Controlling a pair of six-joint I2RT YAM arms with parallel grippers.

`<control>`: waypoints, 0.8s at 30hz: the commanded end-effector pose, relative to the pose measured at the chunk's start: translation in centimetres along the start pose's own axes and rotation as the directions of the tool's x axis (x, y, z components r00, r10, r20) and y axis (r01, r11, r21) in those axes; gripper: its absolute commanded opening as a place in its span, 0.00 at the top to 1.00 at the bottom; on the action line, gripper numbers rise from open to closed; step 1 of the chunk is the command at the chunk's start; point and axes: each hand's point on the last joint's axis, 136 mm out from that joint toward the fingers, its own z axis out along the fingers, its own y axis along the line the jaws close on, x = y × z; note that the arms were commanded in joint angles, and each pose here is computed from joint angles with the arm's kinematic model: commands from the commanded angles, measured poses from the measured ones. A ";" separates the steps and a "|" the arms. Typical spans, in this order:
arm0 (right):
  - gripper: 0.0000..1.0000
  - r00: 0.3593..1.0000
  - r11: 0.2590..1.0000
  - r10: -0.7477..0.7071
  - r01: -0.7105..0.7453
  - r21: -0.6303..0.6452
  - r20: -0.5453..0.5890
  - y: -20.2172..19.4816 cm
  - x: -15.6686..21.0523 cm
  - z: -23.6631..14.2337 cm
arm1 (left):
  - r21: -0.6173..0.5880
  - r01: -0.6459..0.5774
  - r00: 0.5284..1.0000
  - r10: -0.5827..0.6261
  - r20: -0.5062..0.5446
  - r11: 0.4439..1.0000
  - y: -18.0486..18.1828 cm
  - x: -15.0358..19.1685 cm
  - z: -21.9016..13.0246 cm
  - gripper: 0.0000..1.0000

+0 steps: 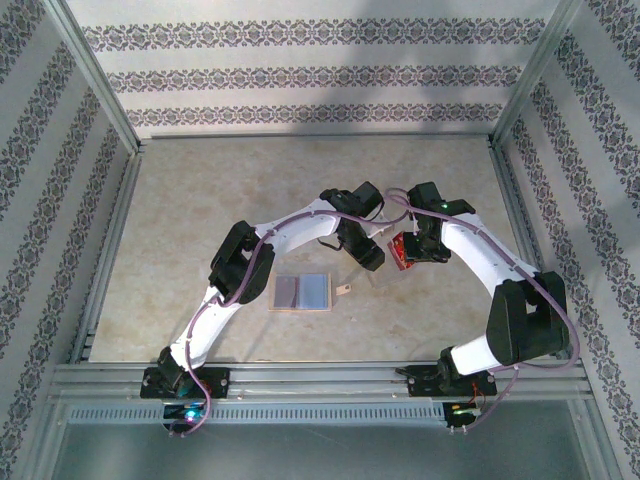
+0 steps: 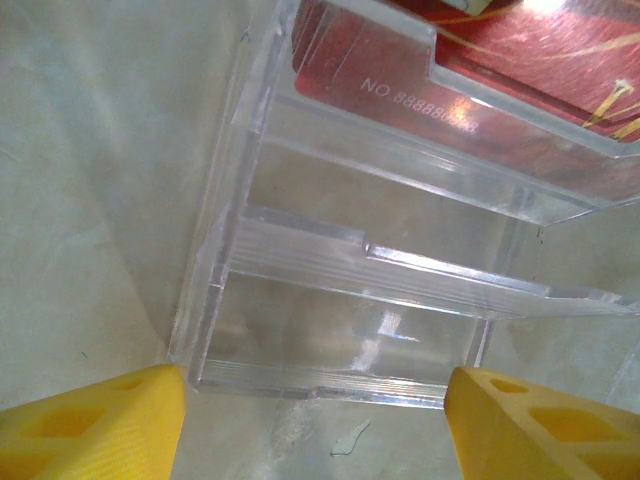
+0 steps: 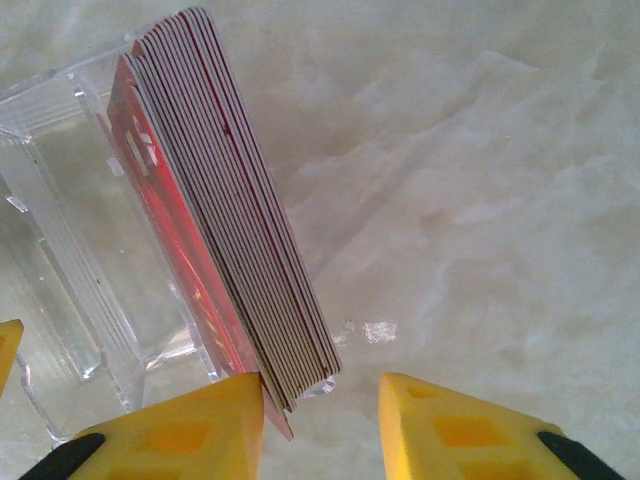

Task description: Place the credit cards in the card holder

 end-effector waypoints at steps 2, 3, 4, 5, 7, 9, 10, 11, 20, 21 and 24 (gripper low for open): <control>0.67 1.000 0.999 -0.005 0.005 0.039 0.006 -0.9 0.3 -0.7 | 0.008 0.031 0.987 -0.029 -0.157 0.999 -0.3 4.0 2.7 0.30; 0.67 1.000 0.999 -0.006 0.006 0.039 0.010 -0.9 0.3 -0.7 | 0.010 0.029 0.987 -0.027 -0.158 1.000 -0.3 4.0 2.8 0.30; 0.67 1.000 0.999 -0.006 0.006 0.041 0.008 -0.9 0.3 -0.7 | 0.009 0.029 0.987 -0.027 -0.159 1.000 -0.3 4.0 2.9 0.30; 0.67 1.000 0.999 -0.006 0.006 0.042 0.003 -0.9 0.4 -0.7 | 0.006 0.031 0.987 -0.030 -0.160 0.999 -0.3 4.1 2.9 0.30; 0.68 1.000 0.999 -0.002 0.002 0.034 0.007 -0.8 0.4 -0.9 | 0.006 0.032 0.986 -0.030 -0.161 0.999 -0.3 4.1 2.9 0.30; 0.69 1.000 1.000 -0.002 0.002 0.026 0.011 -0.7 0.4 -0.9 | 0.007 0.030 0.987 -0.029 -0.159 1.000 -0.3 4.0 2.8 0.30; 0.70 1.000 1.000 -0.004 0.003 0.026 0.012 -0.7 0.4 -1.0 | 0.007 0.030 0.987 -0.029 -0.159 1.000 -0.3 4.0 2.8 0.30; 0.71 1.000 1.000 -0.005 0.004 0.028 0.012 -0.7 0.4 -1.0 | 0.008 0.032 0.987 -0.030 -0.160 0.999 -0.3 4.1 2.8 0.30; 0.84 1.000 1.000 -0.010 0.010 0.018 0.011 -0.5 0.4 -1.1 | 0.005 0.029 0.987 -0.028 -0.161 1.000 -0.2 4.1 2.9 0.30; 0.86 1.000 1.000 -0.010 0.010 0.012 0.011 -0.4 0.3 -1.1 | 0.005 0.029 0.987 -0.028 -0.160 1.000 -0.2 4.1 2.9 0.30; 0.91 1.000 1.000 -0.015 0.015 0.003 0.010 -0.2 0.4 -1.0 | 0.007 0.027 0.987 -0.026 -0.159 1.000 -0.3 4.0 2.8 0.30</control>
